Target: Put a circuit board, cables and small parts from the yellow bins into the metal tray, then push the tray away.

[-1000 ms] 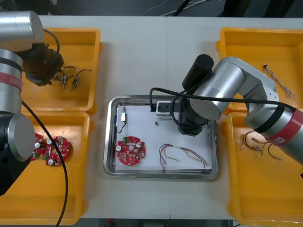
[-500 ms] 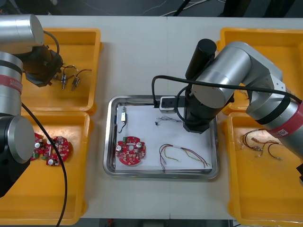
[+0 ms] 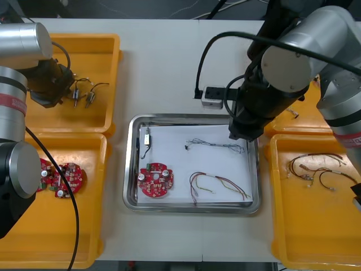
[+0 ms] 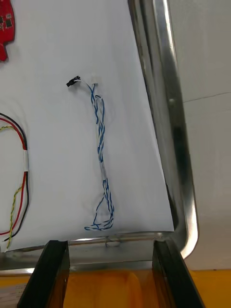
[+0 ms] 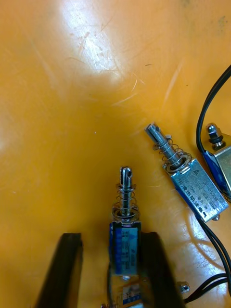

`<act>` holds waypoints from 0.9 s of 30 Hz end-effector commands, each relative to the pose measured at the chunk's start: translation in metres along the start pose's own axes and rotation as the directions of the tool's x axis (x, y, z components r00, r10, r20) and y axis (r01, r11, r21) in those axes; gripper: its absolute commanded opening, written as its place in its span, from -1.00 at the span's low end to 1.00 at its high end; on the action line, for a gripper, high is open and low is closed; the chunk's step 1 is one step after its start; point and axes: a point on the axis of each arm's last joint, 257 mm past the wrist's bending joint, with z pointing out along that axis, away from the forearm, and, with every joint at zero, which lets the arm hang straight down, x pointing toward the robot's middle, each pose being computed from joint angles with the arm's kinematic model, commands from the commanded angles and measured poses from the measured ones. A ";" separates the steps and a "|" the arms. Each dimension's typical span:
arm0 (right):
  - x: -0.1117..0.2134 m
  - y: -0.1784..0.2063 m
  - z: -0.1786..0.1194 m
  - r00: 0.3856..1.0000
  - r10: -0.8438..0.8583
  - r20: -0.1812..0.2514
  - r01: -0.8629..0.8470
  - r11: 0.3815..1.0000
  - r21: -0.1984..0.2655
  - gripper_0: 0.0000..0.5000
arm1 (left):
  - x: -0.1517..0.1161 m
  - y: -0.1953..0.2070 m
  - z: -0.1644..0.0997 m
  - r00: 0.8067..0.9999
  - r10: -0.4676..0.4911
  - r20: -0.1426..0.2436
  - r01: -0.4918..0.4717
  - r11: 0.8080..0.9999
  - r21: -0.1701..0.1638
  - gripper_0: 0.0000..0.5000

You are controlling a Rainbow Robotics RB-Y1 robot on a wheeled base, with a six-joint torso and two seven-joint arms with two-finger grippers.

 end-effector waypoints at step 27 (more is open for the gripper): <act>0.053 -0.099 -0.105 0.457 0.844 0.281 -0.886 0.459 0.063 1.00 | -0.015 0.013 -0.108 0.991 0.131 -0.023 -0.132 0.989 -0.060 -1.00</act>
